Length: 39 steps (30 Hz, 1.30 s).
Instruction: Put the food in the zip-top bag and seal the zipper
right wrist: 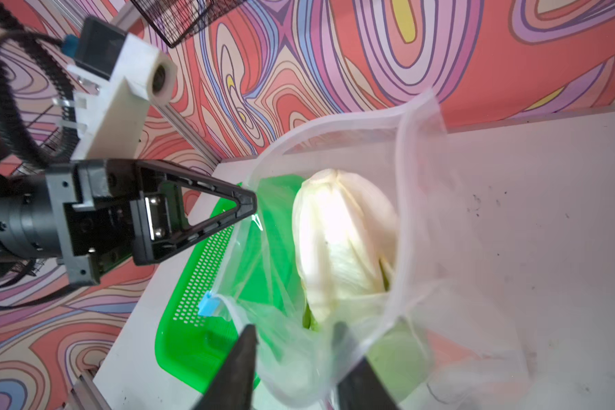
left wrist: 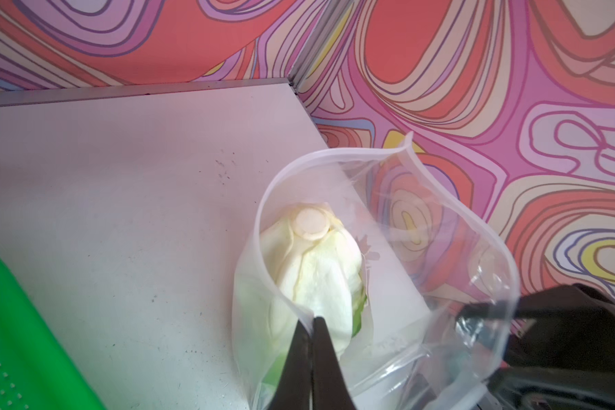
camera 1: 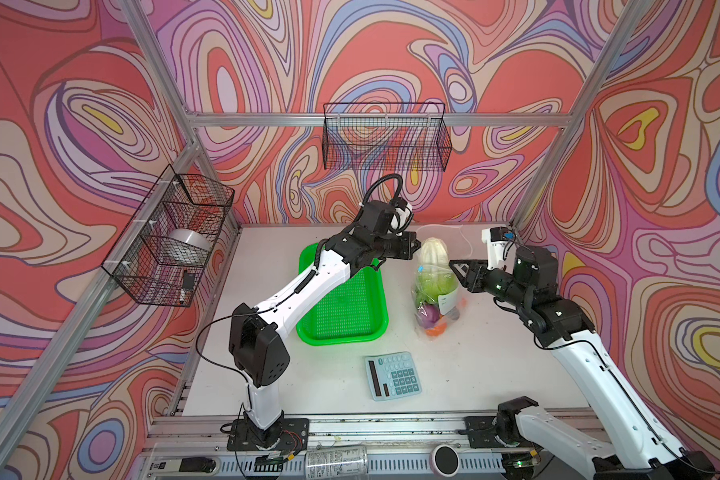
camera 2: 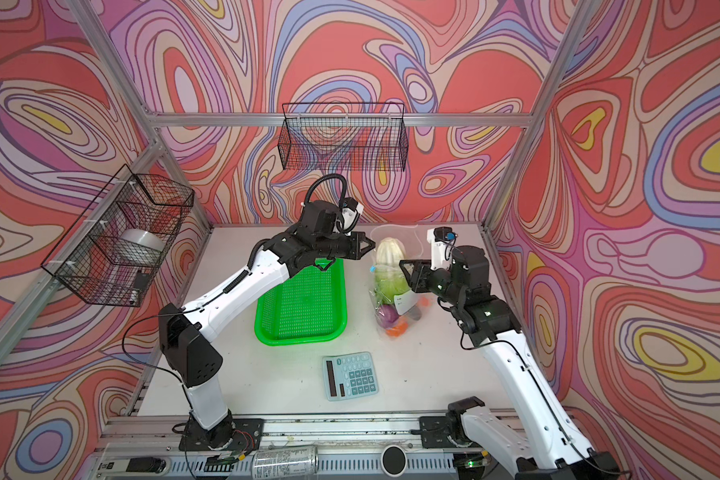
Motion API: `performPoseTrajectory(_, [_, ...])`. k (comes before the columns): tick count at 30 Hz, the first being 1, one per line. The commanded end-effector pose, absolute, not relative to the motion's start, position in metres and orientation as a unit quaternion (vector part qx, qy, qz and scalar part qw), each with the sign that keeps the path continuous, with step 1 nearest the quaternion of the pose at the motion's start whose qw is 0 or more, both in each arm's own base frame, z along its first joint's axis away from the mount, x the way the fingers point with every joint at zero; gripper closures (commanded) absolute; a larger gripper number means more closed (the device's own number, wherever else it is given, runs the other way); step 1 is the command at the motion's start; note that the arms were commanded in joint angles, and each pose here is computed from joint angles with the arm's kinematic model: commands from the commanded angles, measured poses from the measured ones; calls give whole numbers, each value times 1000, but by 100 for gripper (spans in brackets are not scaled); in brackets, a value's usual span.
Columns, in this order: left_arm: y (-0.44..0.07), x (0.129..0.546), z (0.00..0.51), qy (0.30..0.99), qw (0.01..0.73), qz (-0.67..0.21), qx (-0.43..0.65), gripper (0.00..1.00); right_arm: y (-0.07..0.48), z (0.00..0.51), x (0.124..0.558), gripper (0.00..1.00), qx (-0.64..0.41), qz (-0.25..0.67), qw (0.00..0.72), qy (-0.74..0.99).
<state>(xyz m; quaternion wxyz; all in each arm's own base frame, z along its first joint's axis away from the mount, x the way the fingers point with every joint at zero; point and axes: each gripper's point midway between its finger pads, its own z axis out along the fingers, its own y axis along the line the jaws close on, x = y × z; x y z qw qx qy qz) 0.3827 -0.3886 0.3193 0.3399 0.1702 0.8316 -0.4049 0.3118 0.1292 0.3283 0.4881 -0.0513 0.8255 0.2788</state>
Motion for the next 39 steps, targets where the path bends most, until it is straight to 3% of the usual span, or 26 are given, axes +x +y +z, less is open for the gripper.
performPoseTrajectory(1, [-402,379,366,777,378,-451,223,100,121,344,310,41,-115,214,497,833])
performPoseTrajectory(11, [-422,369,406,724,385,-492,292,100,133,392,288,41,-254,184,569,760])
performPoseTrajectory(18, [-431,372,383,735,356,-492,302,100,141,380,278,41,-334,160,573,731])
performPoseTrajectory(30, [-433,362,374,737,325,-504,312,100,145,313,289,38,-417,120,519,736])
performPoseTrajectory(36, [-434,356,374,734,310,-516,314,100,149,294,315,44,-416,115,515,740])
performPoseTrajectory(39, [-433,352,373,734,304,-520,314,100,150,290,326,55,-415,110,519,739])
